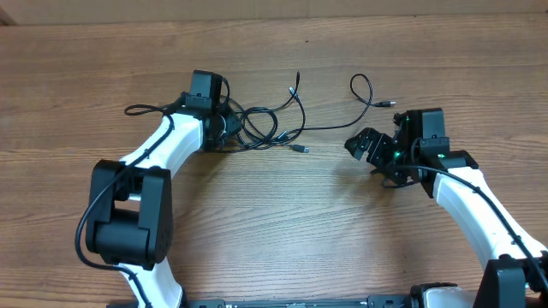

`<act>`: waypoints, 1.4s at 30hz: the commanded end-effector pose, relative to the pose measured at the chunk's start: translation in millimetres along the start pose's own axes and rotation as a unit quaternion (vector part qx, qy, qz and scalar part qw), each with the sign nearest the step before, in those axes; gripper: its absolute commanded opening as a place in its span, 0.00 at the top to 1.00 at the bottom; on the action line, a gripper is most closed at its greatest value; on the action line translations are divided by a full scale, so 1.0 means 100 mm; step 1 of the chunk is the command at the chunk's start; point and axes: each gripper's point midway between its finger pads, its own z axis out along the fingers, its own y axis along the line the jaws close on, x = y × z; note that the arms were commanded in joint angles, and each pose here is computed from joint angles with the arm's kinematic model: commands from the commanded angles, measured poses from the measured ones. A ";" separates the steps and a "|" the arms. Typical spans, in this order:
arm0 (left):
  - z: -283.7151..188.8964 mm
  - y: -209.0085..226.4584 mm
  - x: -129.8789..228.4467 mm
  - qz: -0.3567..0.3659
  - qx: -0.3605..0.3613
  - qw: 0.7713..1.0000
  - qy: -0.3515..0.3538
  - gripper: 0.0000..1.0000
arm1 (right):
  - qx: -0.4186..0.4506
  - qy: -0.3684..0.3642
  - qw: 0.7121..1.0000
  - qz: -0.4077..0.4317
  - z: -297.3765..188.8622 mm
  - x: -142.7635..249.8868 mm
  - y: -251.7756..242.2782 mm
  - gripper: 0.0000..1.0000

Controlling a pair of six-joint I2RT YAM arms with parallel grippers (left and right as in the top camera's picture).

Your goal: Untangle cables

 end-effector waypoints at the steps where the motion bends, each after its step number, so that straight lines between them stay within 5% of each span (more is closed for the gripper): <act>1: 0.22 0.07 0.10 0.012 -0.009 1.000 0.014 0.96 | -0.049 0.010 0.998 -0.043 -0.04 0.08 0.37 0.00; 9: -0.18 -0.15 0.27 0.103 0.048 0.992 0.062 0.96 | -0.122 -0.006 0.979 -0.165 0.10 0.29 1.05 0.00; 21: -1.51 -0.68 0.31 0.165 0.162 0.973 -0.001 0.96 | -0.114 -0.027 0.982 -0.146 0.34 0.36 1.24 0.00; 28: -1.74 -1.06 0.62 0.268 0.254 0.929 0.016 0.96 | -0.107 -0.054 0.976 -0.183 0.33 0.29 1.26 0.00; 42: -2.09 -1.48 0.85 0.305 0.388 0.869 0.043 0.96 | 0.007 -0.088 0.982 -0.168 0.65 0.11 0.81 0.02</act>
